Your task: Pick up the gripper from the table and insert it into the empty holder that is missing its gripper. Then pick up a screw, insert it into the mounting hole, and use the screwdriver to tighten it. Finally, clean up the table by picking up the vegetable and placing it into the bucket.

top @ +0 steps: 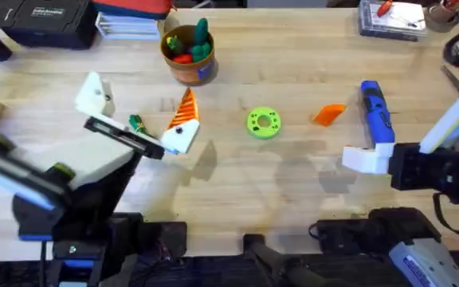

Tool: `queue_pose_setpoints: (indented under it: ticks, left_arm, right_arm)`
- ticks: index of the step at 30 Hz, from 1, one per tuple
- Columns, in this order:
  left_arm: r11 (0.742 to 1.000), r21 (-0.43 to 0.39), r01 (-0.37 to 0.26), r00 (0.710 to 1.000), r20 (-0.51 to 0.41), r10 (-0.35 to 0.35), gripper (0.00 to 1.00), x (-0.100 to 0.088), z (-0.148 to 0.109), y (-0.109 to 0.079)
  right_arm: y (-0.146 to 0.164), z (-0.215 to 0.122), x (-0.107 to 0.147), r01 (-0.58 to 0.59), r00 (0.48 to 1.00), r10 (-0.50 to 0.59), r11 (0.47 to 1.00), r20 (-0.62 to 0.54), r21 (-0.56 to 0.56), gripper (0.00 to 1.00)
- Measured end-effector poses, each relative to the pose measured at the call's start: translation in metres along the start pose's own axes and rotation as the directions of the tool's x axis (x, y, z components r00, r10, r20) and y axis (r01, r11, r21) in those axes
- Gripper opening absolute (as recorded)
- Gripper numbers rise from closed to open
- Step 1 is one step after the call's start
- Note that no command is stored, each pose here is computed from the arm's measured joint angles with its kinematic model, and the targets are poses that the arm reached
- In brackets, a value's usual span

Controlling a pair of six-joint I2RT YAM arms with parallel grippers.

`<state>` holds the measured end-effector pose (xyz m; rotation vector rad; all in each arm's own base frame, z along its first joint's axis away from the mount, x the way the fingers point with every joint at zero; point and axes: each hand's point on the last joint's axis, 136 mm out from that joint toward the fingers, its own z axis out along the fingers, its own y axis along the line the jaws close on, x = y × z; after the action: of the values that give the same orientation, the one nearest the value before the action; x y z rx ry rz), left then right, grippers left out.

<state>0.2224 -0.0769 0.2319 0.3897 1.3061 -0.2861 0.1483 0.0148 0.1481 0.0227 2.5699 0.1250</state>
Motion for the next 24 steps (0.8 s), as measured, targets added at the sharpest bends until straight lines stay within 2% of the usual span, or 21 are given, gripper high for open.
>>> queue_pose_setpoints:
  ticks: [4,9,24]
  left_arm:
    - [0.999,0.004,0.045,0.994,-0.098,-0.044,0.985,0.027,-0.001,-0.002]
    - [0.994,-0.004,0.113,0.962,-0.25,-0.11,0.985,0.066,-0.008,-0.006]
    - [0.993,-0.005,0.118,0.959,-0.26,-0.115,0.986,0.068,-0.008,-0.006]
  right_arm:
    - [0.0,0.0,0.0,0.0,1.0,0.0,1.0,0.0,0.0,0.994]
    - [0.0,0.0,0.0,0.0,1.0,0.0,1.0,0.0,0.0,0.994]
    - [0.0,0.0,0.0,0.0,1.0,0.0,1.0,0.0,0.0,0.995]
